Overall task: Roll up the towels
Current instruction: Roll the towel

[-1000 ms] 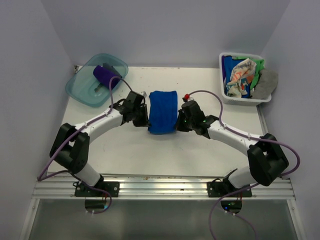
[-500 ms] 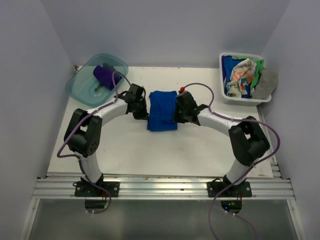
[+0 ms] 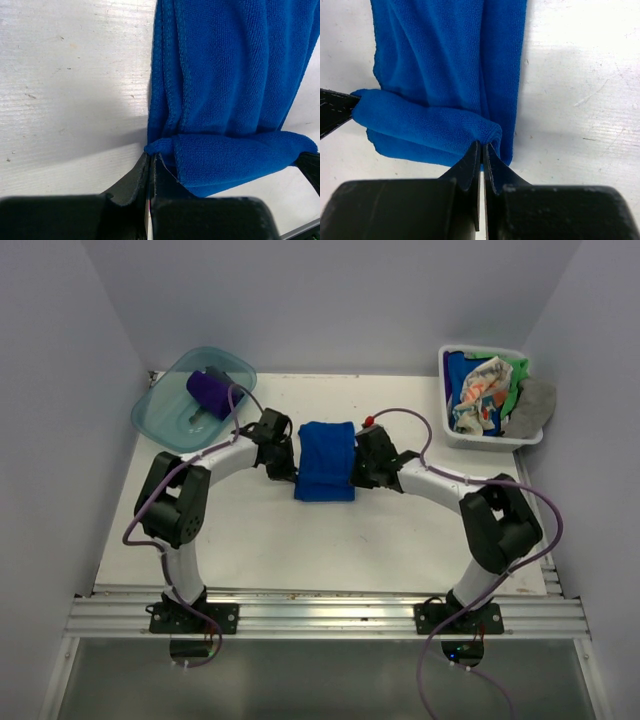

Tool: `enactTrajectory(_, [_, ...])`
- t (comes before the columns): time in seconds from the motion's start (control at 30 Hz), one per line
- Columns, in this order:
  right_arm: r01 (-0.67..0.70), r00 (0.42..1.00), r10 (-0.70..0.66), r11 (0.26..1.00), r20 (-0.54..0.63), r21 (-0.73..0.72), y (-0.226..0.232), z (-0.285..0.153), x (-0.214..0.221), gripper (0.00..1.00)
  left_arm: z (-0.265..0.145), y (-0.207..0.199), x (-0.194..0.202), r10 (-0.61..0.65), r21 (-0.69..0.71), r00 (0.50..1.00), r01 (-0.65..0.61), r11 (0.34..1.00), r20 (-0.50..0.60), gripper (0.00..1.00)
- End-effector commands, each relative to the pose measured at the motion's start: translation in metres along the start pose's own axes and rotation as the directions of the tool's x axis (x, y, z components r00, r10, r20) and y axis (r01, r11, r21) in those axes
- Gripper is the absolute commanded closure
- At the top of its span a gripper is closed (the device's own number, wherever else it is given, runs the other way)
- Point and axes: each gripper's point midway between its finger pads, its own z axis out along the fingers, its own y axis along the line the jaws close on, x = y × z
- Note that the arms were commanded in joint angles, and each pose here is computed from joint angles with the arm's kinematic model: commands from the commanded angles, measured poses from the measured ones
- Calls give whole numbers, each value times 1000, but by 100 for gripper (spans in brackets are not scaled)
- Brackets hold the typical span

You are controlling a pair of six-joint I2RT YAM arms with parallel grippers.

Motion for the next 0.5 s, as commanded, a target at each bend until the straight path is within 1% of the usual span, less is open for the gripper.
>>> enactTrajectory(0.0, [-26,998,25,1000,49,11,-3,-15,-11,100,-20,-11,-20,33,35,998,-35,999,58,100])
enactTrajectory(0.27, [-35,997,35,999,69,-2,-5,-32,-11,100,-31,-15,-16,37,56,998,-40,998,56,100])
enactTrajectory(0.47, [-28,998,27,1000,55,14,-4,-21,-13,100,-18,-16,-20,41,51,998,-43,998,41,100])
